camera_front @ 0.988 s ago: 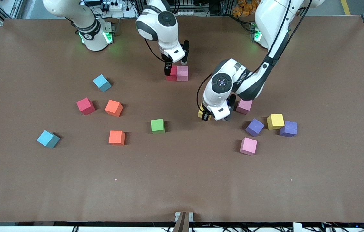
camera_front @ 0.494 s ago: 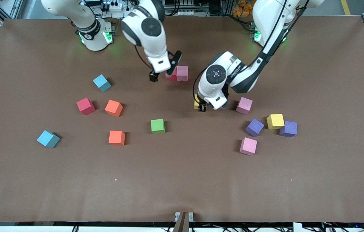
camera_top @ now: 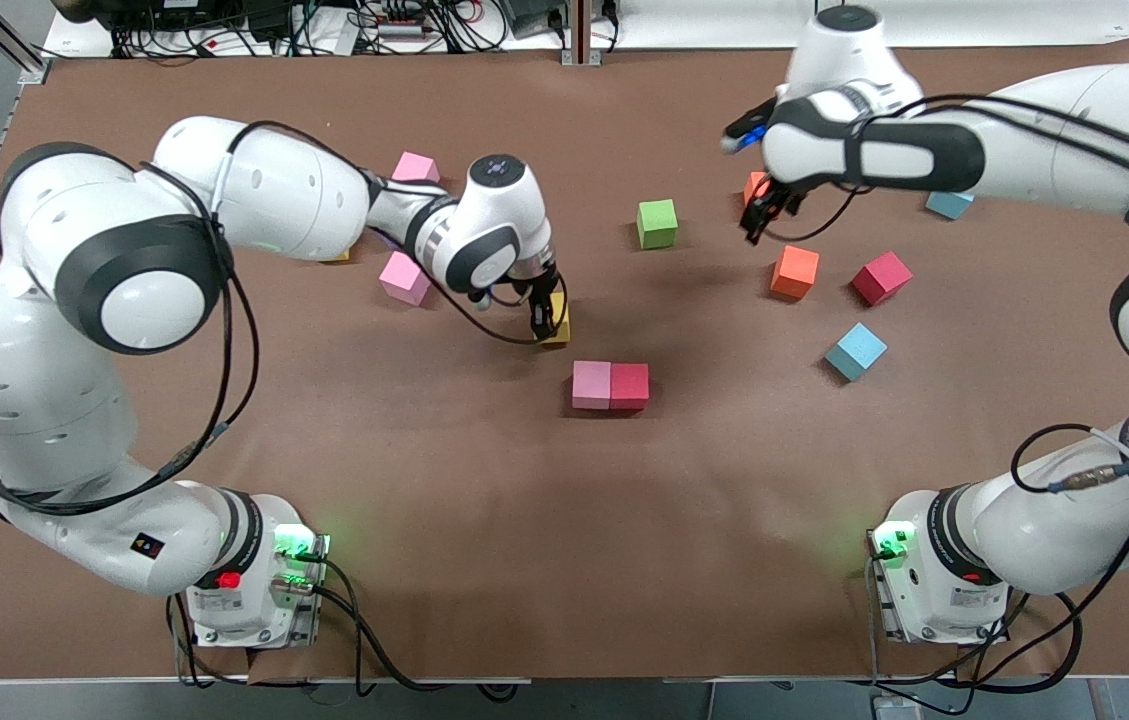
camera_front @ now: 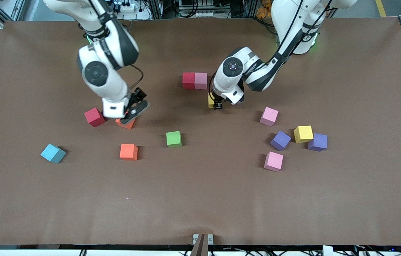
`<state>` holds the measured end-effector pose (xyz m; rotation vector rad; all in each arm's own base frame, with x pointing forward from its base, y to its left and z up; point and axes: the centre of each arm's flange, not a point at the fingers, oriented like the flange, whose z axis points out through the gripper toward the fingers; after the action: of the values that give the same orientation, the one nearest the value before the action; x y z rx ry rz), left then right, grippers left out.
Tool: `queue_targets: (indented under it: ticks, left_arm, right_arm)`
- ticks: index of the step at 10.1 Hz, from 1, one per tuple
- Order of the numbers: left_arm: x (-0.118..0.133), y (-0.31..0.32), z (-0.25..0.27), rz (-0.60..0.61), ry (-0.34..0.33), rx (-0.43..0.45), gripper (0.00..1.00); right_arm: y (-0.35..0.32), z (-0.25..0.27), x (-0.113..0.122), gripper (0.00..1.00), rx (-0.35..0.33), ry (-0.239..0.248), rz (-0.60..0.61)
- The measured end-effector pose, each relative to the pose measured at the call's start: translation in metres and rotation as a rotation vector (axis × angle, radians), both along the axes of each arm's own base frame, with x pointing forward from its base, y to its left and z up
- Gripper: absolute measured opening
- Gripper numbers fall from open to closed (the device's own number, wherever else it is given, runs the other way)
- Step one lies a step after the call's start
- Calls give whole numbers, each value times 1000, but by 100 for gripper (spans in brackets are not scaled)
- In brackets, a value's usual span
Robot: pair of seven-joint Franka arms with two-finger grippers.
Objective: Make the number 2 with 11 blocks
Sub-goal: 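Carry the yellow cube with the left gripper while the right gripper reaches the green, then lower the yellow cube with the left gripper while the right gripper grasps the green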
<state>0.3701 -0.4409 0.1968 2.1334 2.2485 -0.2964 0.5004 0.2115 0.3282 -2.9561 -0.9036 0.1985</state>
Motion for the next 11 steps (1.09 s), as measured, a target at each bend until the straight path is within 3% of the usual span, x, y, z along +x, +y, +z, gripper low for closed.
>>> queue_targets:
  ticks: [2, 6, 11]
  left_arm:
    - [-15, 0, 0, 7, -2, -4, 59]
    - [-45, -8, 0, 5, 24, 4, 59]
    - [-59, -3, -1, -16, 28, 21, 59]
  right_arm:
    - [-23, 0, 23, 100, -13, -10, -192]
    - [23, -10, 61, 100, -12, -37, -366]
    - [128, -65, 44, 100, 4, -80, -545]
